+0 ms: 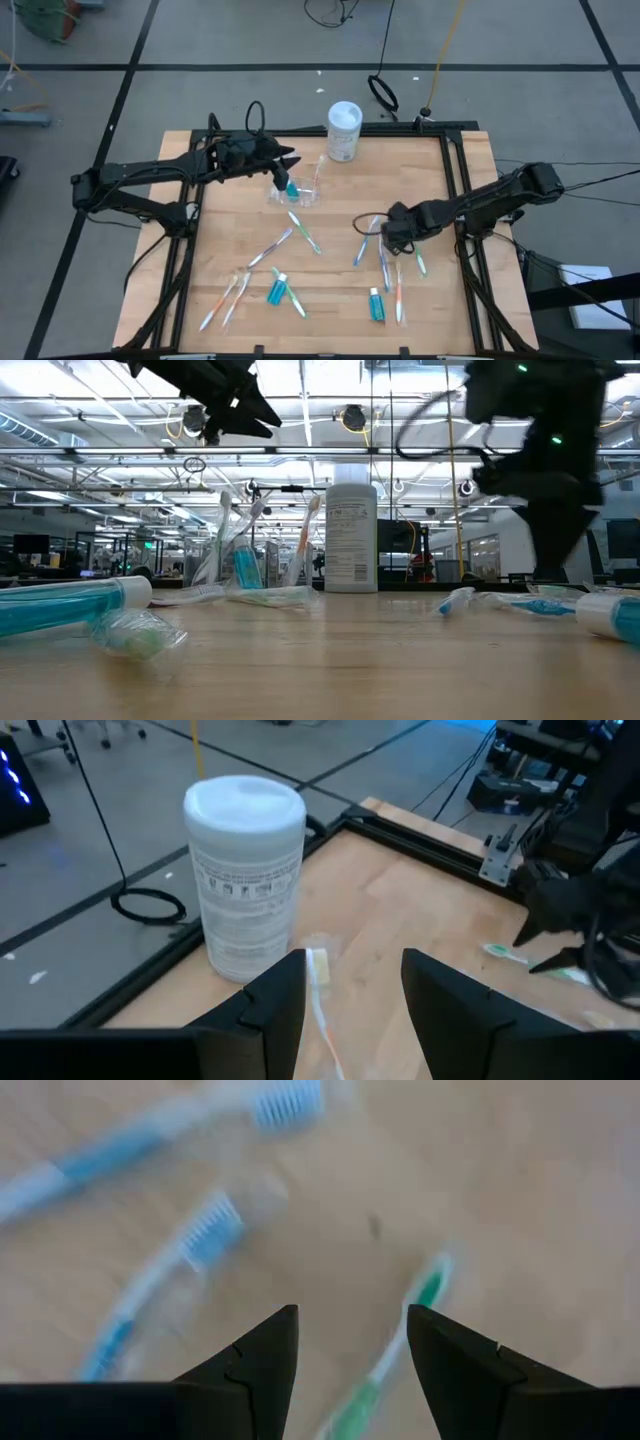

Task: Pick & Place toothbrushing station
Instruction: Put the green toothbrush into the transparent organizer

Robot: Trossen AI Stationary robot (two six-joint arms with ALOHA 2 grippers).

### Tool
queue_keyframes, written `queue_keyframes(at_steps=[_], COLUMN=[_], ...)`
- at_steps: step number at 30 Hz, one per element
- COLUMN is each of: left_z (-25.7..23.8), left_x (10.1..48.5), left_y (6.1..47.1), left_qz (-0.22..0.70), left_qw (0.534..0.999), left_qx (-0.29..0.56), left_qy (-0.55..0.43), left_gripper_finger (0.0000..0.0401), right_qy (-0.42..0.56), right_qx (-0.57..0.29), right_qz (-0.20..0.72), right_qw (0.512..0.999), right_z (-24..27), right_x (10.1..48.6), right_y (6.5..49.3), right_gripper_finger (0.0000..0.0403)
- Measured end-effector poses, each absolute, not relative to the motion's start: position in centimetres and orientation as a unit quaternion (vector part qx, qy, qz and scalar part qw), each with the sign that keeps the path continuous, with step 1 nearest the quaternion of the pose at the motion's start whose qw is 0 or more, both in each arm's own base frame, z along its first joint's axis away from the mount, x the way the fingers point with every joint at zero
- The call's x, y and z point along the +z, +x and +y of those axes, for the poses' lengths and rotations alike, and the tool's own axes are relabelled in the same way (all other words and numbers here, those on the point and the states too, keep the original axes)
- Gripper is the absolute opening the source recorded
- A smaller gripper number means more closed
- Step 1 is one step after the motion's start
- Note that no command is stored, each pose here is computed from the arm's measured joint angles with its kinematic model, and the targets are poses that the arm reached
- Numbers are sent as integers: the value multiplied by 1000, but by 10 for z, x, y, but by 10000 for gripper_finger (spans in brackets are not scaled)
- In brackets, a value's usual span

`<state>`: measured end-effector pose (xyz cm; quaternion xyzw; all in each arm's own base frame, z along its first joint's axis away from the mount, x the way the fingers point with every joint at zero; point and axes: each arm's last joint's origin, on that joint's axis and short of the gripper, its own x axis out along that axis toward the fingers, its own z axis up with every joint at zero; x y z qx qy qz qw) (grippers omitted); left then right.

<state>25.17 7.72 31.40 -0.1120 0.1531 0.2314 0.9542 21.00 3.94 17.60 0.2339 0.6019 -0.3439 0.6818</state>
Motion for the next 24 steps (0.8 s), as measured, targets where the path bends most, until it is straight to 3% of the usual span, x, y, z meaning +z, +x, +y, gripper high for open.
queue_keyframes(at_steps=[7, 15, 20, 24], left_z=[77, 77, 77, 76], left_x=[314, 312, 312, 312], left_y=[252, 251, 251, 251], left_qz=[155, 162, 164, 165], left_qw=[954, 952, 951, 951], left_qx=[232, 232, 233, 232], left_qy=[-112, -114, -118, -118], left_gripper_finger=[172, 173, 173, 173], right_qy=[251, 263, 266, 243], right_qx=[-399, -397, -384, -343], right_qz=[624, 592, 585, 555], right_qw=[623, 651, 663, 718], right_z=[37, 31, 31, 32], right_x=[146, 120, 115, 117], right_y=[182, 173, 173, 184], right_gripper_finger=[180, 171, 108, 30])
